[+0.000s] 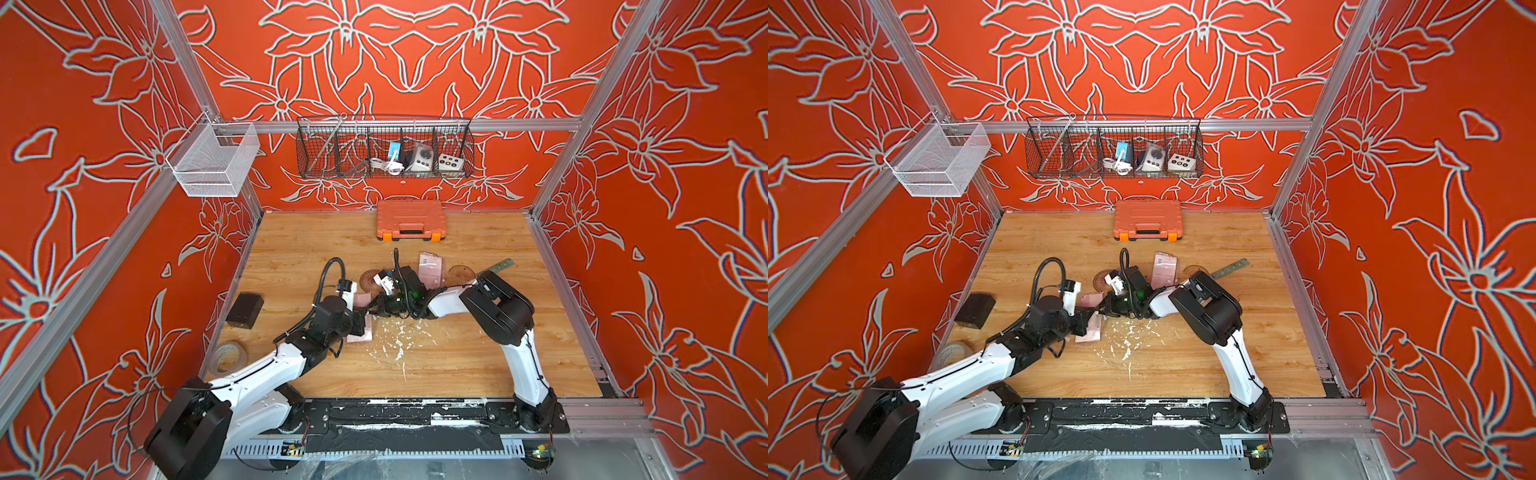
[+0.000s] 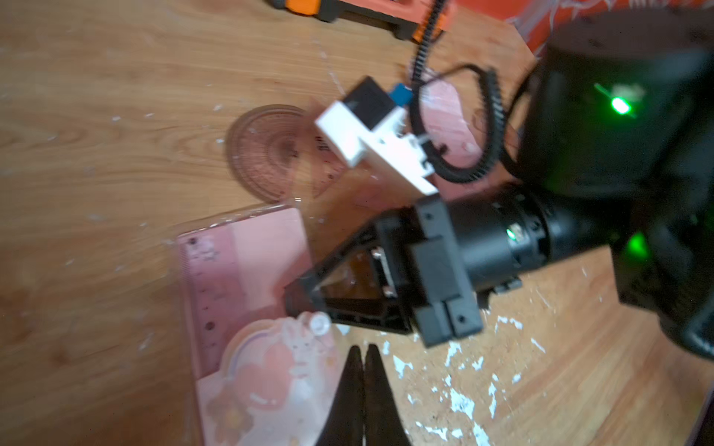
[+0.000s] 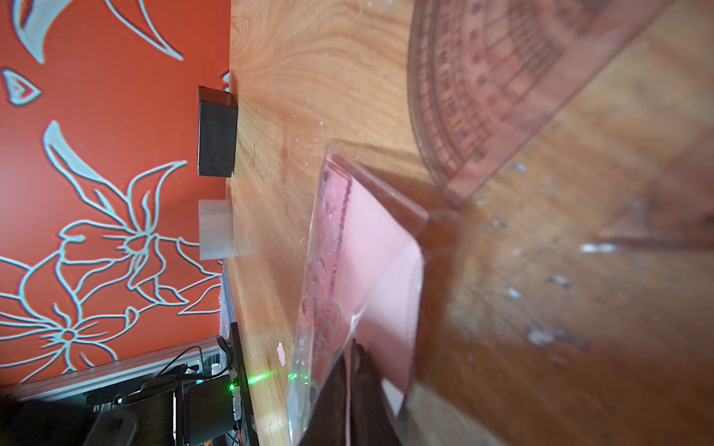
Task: Open the ruler set and take out the ruler
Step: Take out the ruler from the ruler set bag.
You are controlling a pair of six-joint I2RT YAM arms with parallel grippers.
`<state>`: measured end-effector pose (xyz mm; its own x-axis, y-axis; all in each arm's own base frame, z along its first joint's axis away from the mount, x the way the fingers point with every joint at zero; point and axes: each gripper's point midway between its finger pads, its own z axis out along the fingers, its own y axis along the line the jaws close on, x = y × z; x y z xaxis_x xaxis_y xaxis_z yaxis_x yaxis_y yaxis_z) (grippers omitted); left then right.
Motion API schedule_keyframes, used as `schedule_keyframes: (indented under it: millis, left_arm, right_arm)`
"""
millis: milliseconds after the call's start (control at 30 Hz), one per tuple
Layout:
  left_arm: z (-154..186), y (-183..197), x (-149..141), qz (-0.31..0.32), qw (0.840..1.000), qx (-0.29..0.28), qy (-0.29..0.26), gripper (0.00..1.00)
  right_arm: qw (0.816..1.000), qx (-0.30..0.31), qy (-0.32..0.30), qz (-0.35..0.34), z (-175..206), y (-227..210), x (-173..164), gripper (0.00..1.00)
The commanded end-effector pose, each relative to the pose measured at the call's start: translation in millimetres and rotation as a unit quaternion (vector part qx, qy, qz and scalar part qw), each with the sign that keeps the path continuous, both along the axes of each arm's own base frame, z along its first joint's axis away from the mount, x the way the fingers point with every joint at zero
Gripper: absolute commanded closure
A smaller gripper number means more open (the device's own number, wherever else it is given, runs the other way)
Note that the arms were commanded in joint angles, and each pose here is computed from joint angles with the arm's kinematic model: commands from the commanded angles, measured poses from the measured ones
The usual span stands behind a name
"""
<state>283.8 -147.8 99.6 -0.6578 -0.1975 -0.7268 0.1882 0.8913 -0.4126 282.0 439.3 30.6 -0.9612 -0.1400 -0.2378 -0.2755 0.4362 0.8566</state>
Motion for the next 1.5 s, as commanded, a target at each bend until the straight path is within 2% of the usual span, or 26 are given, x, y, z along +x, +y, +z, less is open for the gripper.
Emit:
schedule_keyframes:
  millis: [0,67,100,133,200,433,667,767,1000,1233,1367,1467]
  left_arm:
    - [-21,44,3,0.108,0.988,-0.047,0.097,0.68]
    - [-33,60,2,0.141,0.980,-0.057,0.130,0.63]
    - [-39,68,2,0.161,0.975,-0.059,0.144,0.52]
    - [-44,72,1,0.170,0.971,-0.068,0.156,0.50]
    - [-51,72,0,0.173,0.966,-0.085,0.172,0.50]
    - [-73,46,-9,0.118,0.963,-0.134,0.204,0.45]
    - [-95,27,-8,0.078,0.956,-0.177,0.220,0.49]
    - [-103,22,-6,0.068,0.955,-0.192,0.216,0.57]
    - [-108,21,-4,0.064,0.955,-0.196,0.211,0.60]
    - [-97,28,-6,0.072,0.963,-0.175,0.192,0.60]
    - [-86,39,-7,0.090,0.969,-0.153,0.172,0.54]
    - [-71,48,-5,0.099,0.974,-0.145,0.146,0.45]
  right_arm:
    - [1.000,0.001,-0.004,0.009,-1,5,0,0.91]
    - [1.000,0.005,-0.005,0.010,-1,6,0,0.90]
    - [1.000,0.006,-0.002,0.010,-1,6,0,0.90]
    - [1.000,0.006,0.000,0.011,-2,7,0,0.90]
    - [1.000,0.010,0.001,0.013,-1,8,-1,0.90]
    - [1.000,0.014,0.006,0.013,-2,9,0,0.87]
    - [1.000,0.014,0.019,0.016,-9,11,-2,0.84]
    - [0.999,0.014,0.033,0.020,-14,14,-3,0.83]
    - [0.999,0.006,0.048,0.024,-26,19,-6,0.84]
    - [0.999,-0.001,0.039,0.014,-25,20,1,1.00]
    - [1.000,0.007,0.020,0.013,-12,16,0,1.00]
    - [0.999,0.025,-0.005,0.024,9,13,-4,1.00]
